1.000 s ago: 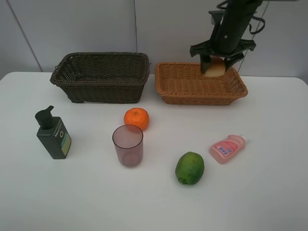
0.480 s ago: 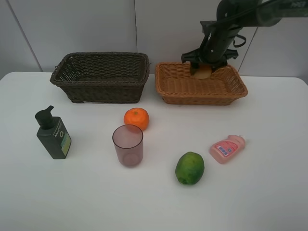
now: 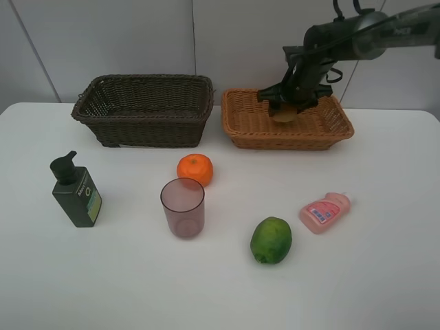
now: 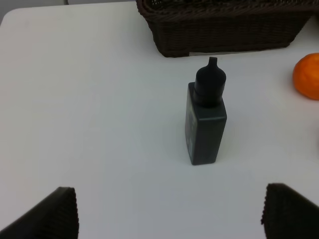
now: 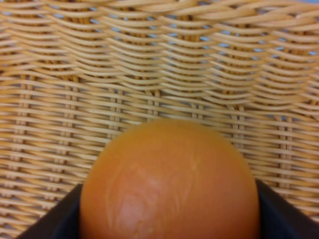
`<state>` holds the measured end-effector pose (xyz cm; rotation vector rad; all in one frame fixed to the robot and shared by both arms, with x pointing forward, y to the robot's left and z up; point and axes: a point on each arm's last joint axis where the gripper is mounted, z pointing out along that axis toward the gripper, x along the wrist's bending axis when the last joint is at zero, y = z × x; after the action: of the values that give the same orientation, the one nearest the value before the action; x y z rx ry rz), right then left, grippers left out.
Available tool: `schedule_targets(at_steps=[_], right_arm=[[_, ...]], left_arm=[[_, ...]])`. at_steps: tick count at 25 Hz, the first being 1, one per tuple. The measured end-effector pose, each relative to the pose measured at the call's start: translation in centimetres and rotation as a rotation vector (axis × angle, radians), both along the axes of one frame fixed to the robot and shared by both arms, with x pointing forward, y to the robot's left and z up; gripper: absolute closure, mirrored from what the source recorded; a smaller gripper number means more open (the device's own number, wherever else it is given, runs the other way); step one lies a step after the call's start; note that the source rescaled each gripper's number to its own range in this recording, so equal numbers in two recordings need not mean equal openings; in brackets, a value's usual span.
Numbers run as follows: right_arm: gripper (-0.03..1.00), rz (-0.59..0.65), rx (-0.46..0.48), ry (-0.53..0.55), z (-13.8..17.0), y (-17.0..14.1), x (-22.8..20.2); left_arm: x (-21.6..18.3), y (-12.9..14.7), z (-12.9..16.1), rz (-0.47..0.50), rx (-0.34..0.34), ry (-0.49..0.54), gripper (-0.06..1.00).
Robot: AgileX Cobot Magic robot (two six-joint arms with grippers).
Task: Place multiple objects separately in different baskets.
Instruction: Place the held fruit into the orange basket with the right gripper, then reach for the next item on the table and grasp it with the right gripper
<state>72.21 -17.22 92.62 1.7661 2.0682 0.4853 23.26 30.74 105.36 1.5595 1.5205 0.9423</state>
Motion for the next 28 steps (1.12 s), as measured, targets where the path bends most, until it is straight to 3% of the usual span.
schedule_targets(at_steps=[5,7,9,10,12,17,24,28], right_arm=[[0.81,0.002,0.004,-0.01,0.0,0.0,0.1],[0.55,0.002,0.004,-0.01,0.0,0.0,0.1],[0.2,0.002,0.004,-0.01,0.0,0.0,0.1],[0.1,0.002,0.003,-0.009,0.0,0.0,0.1],[0.02,0.001,0.003,-0.008,0.1,0.0,0.0],[-0.01,-0.009,-0.009,0.014,2.2,-0.1,-0.7],[-0.03,0.013,-0.072,0.189,5.8,1.9,-4.9],[-0.03,0.04,-0.025,0.249,6.6,3.1,-8.8]], left_arm=[[0.0,0.0,0.0,0.0,0.0,0.0,-0.02],[0.0,0.0,0.0,0.0,0.0,0.0,-0.02],[0.0,0.0,0.0,0.0,0.0,0.0,-0.02],[0.0,0.0,0.0,0.0,0.0,0.0,-0.02],[0.0,0.0,0.0,0.0,0.0,0.0,-0.02],[0.0,0.0,0.0,0.0,0.0,0.0,-0.02],[0.0,0.0,0.0,0.0,0.0,0.0,-0.02],[0.0,0.0,0.0,0.0,0.0,0.0,-0.02]])
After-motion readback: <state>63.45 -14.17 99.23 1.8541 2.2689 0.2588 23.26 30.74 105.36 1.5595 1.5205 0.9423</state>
